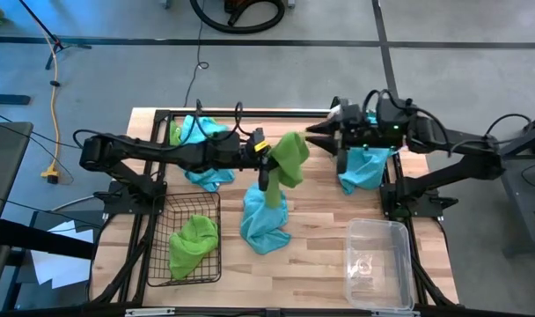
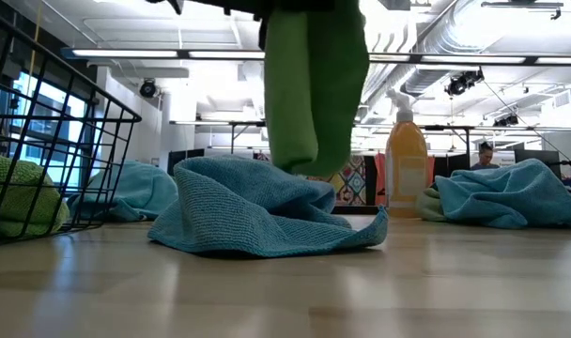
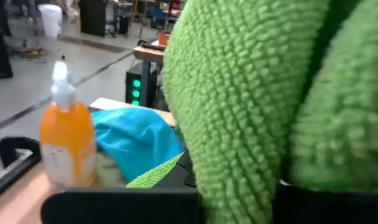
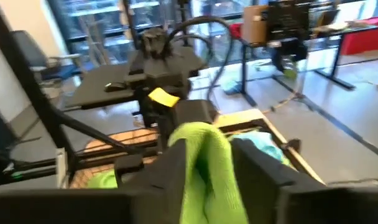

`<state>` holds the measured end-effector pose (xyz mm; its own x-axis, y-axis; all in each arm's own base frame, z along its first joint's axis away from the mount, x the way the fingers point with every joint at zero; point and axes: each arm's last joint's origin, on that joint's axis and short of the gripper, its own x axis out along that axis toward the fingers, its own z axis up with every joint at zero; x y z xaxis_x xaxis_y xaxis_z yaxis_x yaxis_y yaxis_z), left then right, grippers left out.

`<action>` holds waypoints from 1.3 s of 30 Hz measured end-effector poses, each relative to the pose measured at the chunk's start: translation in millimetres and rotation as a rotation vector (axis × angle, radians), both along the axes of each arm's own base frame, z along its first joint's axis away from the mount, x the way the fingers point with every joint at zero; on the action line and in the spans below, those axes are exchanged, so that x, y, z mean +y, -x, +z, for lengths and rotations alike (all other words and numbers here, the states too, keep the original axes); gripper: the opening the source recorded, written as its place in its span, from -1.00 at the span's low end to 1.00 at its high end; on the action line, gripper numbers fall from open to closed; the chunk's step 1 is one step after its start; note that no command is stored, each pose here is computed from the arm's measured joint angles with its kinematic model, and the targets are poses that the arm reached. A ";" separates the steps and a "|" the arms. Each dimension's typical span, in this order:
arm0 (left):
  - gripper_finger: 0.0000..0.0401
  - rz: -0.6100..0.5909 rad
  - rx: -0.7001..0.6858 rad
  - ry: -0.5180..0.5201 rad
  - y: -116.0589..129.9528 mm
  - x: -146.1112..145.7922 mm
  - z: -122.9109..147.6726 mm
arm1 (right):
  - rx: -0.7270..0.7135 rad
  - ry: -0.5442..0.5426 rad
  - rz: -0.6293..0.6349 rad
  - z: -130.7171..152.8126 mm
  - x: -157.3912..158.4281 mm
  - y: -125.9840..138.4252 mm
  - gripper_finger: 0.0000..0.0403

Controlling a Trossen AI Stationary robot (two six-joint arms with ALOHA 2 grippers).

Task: Sort microfiber towel by color & place in baskets
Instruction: Put the green microfiber cloth into the black wire basket

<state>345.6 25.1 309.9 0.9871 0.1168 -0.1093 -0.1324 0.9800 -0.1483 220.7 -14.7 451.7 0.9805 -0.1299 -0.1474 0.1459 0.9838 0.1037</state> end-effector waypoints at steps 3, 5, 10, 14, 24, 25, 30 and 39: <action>-1.00 0.031 0.064 -0.011 11.9 5.1 4.6 | 0.024 0.006 -0.048 2.0 -0.6 16.0 -0.05; -1.00 0.047 0.119 -0.031 22.4 7.8 8.3 | 0.039 -0.005 -0.072 2.7 -0.6 26.6 0.12; -1.00 0.115 0.215 -0.083 56.1 11.5 24.6 | 0.109 -0.013 -0.115 0.3 -0.3 51.8 0.37; -1.00 0.195 0.217 -0.102 89.5 11.6 44.9 | 0.146 -0.036 -0.175 -2.4 -1.1 64.2 0.41; -1.00 0.215 0.146 -0.048 173.0 -5.8 80.5 | 0.189 -0.033 -0.183 -7.2 -1.7 58.6 0.41; -1.00 0.208 0.136 -0.027 180.4 -8.6 82.4 | 0.193 -0.033 -0.183 -7.7 -1.7 57.4 0.41; -1.00 0.057 0.044 0.076 204.4 -29.2 92.9 | 0.215 -0.033 -0.183 -11.1 -2.2 49.4 0.41; -1.00 -0.214 0.259 0.320 213.8 -77.6 81.9 | 0.239 -0.079 -0.196 -16.5 -2.8 37.9 0.41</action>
<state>131.8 -52.4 391.8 0.9208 -0.1665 -0.3527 -0.0045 0.8997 -0.4364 182.8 -17.6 435.2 0.8744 -0.2923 -0.3874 0.3616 0.9248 0.1184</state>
